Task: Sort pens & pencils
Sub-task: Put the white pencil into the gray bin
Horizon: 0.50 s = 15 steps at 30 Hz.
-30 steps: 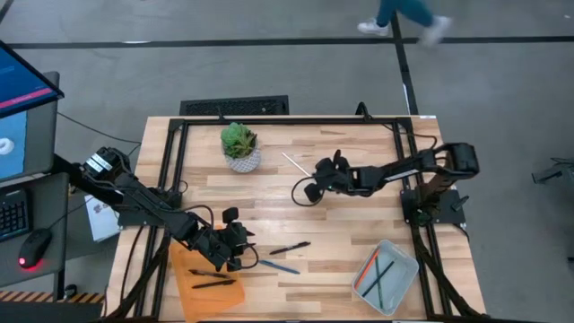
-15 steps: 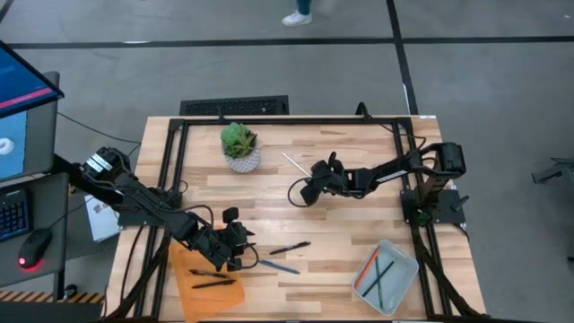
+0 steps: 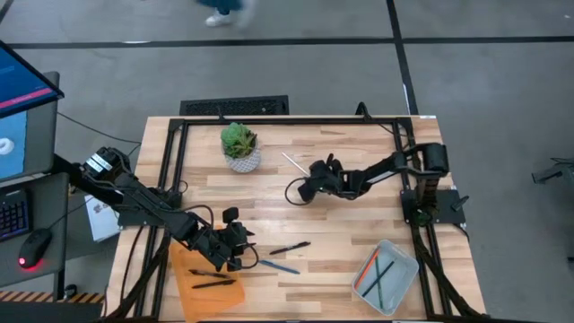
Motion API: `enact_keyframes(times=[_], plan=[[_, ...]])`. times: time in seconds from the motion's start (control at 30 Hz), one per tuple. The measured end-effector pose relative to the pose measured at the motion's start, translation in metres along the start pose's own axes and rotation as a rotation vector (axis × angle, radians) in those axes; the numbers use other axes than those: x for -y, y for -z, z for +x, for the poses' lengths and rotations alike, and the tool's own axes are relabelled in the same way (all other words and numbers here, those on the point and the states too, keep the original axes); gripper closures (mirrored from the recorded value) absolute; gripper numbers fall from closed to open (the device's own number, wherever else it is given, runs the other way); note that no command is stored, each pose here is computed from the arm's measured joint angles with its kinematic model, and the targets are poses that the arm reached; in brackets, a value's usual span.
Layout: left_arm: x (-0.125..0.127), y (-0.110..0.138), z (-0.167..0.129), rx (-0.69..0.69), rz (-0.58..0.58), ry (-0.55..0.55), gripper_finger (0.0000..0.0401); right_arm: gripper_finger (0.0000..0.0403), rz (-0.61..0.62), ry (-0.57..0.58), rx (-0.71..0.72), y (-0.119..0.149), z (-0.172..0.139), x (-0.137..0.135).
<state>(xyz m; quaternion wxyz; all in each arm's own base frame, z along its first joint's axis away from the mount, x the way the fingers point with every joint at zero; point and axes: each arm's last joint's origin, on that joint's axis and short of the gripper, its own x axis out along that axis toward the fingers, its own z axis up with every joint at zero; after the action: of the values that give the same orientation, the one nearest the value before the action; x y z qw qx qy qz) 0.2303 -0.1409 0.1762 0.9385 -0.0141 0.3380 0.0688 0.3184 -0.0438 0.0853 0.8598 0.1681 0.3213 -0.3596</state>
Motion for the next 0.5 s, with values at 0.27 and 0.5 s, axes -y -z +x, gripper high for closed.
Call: enact_keyframes(times=[0.27, 0.5], plan=[[0.0, 0.0, 0.0, 0.0, 0.0, 0.0, 0.0278, 0.0225, 0.005, -0.009, 0.132, 0.016, 0.018, -0.014], [0.0, 0.0, 0.0, 0.001, -0.001, 0.0, 0.0278, 0.0237, -0.002, 0.01, 0.178, 0.026, 0.026, -0.019]])
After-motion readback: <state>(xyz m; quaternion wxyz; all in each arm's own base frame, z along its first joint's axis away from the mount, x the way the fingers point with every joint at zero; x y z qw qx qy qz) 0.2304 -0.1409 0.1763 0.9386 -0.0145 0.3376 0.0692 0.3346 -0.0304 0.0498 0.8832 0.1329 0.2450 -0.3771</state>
